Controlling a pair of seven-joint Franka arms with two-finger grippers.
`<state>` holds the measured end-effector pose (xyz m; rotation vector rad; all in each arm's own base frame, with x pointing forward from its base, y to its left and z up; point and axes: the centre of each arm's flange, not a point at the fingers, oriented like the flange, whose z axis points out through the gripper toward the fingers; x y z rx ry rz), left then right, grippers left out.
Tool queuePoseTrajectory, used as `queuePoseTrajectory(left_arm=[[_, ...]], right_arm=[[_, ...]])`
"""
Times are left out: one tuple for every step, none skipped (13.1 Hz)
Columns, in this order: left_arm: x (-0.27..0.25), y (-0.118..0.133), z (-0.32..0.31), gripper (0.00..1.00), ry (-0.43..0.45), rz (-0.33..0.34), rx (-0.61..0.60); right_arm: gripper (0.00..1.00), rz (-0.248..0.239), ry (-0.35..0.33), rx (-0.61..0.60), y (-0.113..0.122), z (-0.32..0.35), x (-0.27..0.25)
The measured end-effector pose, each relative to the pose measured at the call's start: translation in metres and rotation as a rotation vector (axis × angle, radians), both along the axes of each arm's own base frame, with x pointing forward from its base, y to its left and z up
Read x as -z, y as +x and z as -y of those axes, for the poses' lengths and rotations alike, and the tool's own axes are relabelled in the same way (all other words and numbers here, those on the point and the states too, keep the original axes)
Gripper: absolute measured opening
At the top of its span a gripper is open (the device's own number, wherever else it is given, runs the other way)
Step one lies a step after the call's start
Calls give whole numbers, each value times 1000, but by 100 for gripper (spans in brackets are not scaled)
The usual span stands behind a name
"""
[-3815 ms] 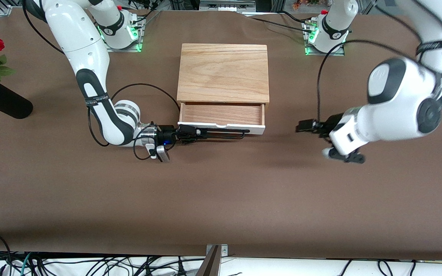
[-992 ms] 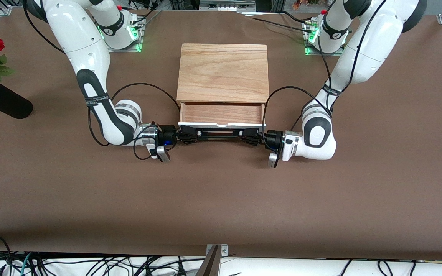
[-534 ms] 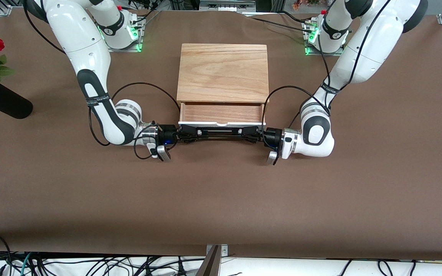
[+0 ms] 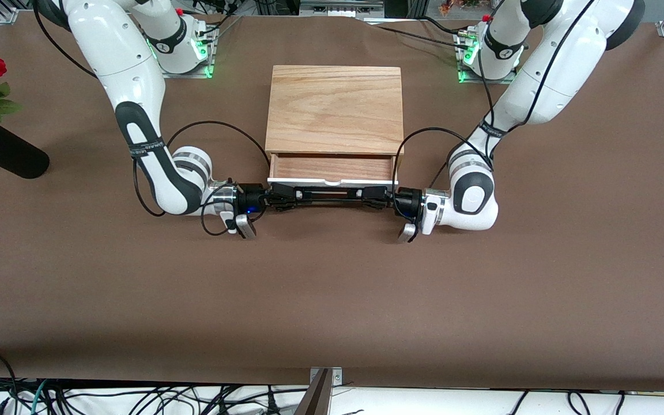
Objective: Close drawer with both arms simultaneously
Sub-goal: 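Push the drawer into the box with both grippers together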
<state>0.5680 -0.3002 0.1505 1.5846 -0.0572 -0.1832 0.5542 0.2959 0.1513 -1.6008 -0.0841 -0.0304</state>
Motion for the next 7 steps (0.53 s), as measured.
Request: queuePoseTrajectory(left_arm=[[0,-2,1,15,-4,-3,5],[1,-4,2,14,-8,-6,9],[2,-7,3,14,-13,-9,14],[2,-9,3,14,-19,-14,20],[3,-13,4,14,-24,-20,26],[4,-16,6,14,-31,-28,32],[4,-25,15,13,-41,-39,48]], right_arm=[[18,2,-1,-1,-4,1,0],[18,7,-3,-1,-7,1,-1],[18,12,-5,-3,-10,2,-2],[18,17,-6,-5,-14,2,-2],[18,20,-8,-6,-18,2,-2],[18,25,-9,-9,-22,2,-3],[18,29,-8,-19,-30,0,-3]])
